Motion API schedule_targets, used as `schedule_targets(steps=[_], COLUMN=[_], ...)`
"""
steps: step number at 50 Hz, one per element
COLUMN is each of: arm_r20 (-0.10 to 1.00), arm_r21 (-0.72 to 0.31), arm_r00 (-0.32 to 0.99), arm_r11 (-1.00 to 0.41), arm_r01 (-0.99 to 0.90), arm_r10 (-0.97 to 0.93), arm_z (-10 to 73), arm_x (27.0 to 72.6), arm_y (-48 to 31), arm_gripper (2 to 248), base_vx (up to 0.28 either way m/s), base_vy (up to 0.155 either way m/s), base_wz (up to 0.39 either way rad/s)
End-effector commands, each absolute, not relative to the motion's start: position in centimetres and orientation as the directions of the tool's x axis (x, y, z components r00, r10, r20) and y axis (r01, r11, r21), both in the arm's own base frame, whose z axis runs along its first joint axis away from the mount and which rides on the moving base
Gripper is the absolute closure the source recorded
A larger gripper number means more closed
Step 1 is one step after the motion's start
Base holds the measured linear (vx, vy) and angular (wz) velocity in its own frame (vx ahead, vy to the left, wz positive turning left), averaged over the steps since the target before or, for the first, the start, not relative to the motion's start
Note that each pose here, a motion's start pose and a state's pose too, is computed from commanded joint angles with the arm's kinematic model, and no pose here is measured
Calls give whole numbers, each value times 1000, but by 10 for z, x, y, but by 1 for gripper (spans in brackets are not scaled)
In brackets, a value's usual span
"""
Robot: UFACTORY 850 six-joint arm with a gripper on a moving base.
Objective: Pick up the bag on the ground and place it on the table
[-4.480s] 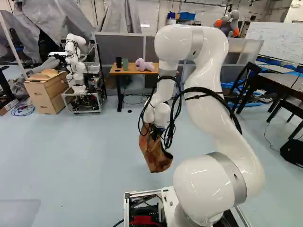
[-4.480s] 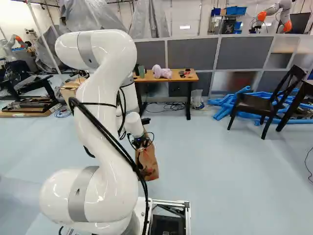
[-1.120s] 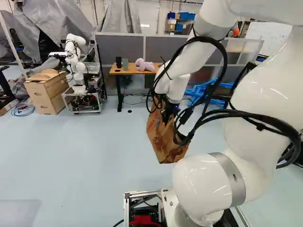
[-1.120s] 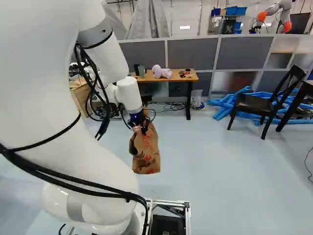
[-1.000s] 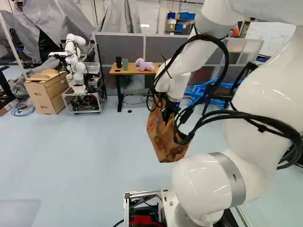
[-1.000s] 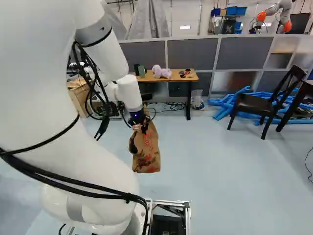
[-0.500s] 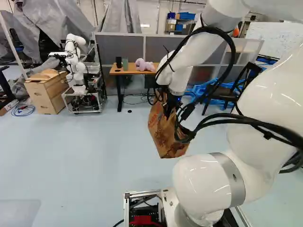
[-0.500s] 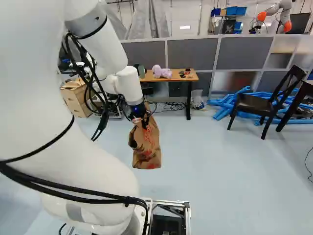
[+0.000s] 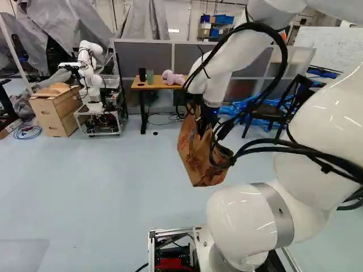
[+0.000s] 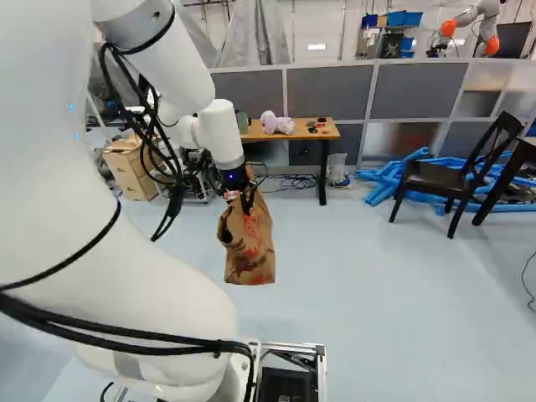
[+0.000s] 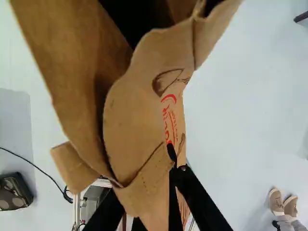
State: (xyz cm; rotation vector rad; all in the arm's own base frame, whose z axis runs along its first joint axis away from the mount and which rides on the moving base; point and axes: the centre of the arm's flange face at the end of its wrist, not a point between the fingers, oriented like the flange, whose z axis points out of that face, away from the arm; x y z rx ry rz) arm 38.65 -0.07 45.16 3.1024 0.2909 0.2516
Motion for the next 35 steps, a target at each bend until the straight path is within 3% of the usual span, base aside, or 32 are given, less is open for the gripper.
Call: schedule_targets(steps=[35], arm_r20=[7], arm_r21=[1], arm_r00=[982], arm_r11=[-982], arm_r01=[188], arm_r10=[188], arm_z=[455], arm_x=[431], arm_y=[0], arm_gripper=[229], base_vx=[0], base_vy=[0], base_wz=[0])
